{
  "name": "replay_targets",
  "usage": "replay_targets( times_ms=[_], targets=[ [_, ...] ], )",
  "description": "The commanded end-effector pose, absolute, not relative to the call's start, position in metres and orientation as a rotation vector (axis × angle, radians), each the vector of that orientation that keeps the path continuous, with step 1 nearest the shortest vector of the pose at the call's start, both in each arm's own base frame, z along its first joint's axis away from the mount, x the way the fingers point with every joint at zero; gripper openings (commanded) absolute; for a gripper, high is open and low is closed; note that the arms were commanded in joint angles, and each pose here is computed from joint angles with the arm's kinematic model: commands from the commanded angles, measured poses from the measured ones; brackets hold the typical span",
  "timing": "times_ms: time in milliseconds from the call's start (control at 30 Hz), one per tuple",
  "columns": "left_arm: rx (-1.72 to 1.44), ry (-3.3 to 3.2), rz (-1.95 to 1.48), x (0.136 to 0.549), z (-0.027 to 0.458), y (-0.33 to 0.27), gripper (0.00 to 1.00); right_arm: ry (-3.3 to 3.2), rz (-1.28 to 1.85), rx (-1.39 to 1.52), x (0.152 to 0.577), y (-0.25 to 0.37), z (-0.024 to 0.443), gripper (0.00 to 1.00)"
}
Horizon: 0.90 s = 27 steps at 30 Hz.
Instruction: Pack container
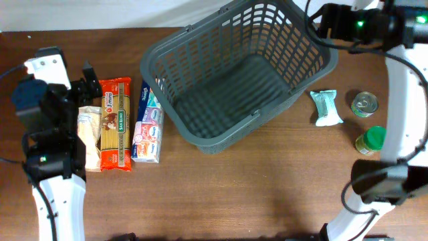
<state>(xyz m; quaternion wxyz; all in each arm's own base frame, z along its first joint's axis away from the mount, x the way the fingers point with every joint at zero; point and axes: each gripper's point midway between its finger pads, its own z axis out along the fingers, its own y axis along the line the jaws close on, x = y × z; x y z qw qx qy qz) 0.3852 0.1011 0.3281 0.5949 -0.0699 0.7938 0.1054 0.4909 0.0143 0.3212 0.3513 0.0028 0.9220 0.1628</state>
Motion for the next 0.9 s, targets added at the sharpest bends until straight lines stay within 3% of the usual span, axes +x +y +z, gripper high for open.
replay_targets(
  times_ms=[0, 300, 500, 867],
  targets=[
    [-0.174, 1.915, 0.223, 0.390, 0.310, 0.102, 0.99, 2.380, 0.382, -0.108, 0.500, 0.016, 0.313, 0.90],
    [-0.202, 2.220, 0.181, 0.373, 0.233, 0.098, 0.99, 2.478, 0.401, -0.128, 0.520, 0.016, 0.260, 0.89],
    [-0.213, 2.341, 0.163, 0.358, 0.207, 0.094, 0.99, 2.518, 0.412, -0.124, 0.526, 0.015, 0.238, 0.82],
    [-0.216, 2.372, 0.158, 0.354, 0.201, 0.093, 0.99, 2.593, 0.417, -0.102, 0.514, 0.014, 0.224, 0.25]
  ],
)
